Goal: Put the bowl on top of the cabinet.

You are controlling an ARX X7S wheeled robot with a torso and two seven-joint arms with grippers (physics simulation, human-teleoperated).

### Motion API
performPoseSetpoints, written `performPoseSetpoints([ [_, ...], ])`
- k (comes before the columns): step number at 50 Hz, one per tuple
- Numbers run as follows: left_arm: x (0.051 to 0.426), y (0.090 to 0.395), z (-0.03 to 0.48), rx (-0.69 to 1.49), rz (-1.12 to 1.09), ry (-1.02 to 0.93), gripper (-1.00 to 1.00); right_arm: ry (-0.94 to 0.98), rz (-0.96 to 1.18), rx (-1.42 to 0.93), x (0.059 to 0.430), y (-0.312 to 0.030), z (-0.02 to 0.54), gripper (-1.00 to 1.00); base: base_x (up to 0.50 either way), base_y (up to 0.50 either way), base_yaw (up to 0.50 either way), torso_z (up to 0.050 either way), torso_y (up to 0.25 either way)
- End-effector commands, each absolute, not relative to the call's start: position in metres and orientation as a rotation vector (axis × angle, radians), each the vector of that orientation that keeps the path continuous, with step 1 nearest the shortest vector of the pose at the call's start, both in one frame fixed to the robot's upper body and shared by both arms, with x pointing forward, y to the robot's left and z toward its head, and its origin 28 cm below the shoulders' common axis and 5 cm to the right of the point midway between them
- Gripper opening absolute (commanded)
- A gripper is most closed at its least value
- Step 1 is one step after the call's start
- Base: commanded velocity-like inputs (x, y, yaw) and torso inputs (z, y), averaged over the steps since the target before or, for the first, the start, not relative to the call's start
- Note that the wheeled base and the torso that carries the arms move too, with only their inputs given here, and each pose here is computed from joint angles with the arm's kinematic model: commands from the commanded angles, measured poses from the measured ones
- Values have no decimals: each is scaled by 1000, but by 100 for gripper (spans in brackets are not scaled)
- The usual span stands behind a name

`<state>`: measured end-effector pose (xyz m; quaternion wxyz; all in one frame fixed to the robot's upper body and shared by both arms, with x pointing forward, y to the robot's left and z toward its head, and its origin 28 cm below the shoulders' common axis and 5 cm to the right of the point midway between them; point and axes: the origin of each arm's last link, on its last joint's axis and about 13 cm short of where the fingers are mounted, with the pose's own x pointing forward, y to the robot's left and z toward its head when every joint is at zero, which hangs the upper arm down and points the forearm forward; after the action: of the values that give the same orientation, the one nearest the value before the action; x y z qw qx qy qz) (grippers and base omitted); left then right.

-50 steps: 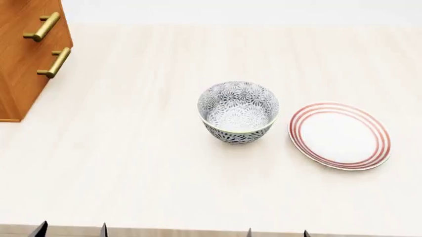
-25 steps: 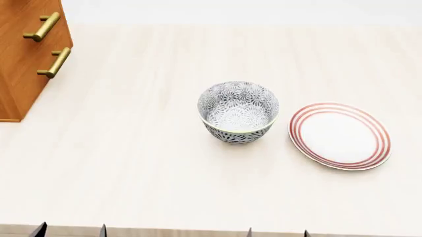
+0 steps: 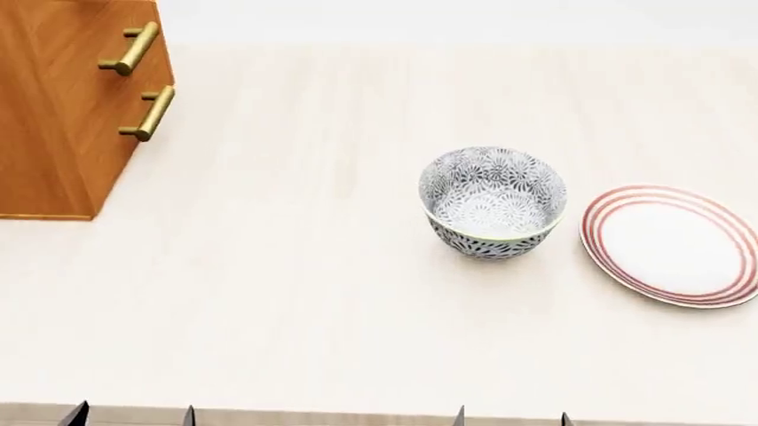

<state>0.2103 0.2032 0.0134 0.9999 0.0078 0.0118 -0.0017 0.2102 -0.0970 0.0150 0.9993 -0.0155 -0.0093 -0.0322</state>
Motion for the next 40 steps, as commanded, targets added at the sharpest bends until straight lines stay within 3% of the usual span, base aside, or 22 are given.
performPoseSetpoints([
  [1, 211, 204, 13, 18, -2, 27, 100, -28, -71, -37, 210, -96, 15, 100, 0, 500, 0, 0, 0],
  [19, 212, 204, 11, 18, -3, 31, 100, -25, -57, -20, 210, -96, 15, 100, 0, 500, 0, 0, 0],
  [40, 199, 204, 33, 10, -17, -37, 100, -4, -147, 0, 202, -96, 36, 100, 0, 3, 0, 0, 0],
])
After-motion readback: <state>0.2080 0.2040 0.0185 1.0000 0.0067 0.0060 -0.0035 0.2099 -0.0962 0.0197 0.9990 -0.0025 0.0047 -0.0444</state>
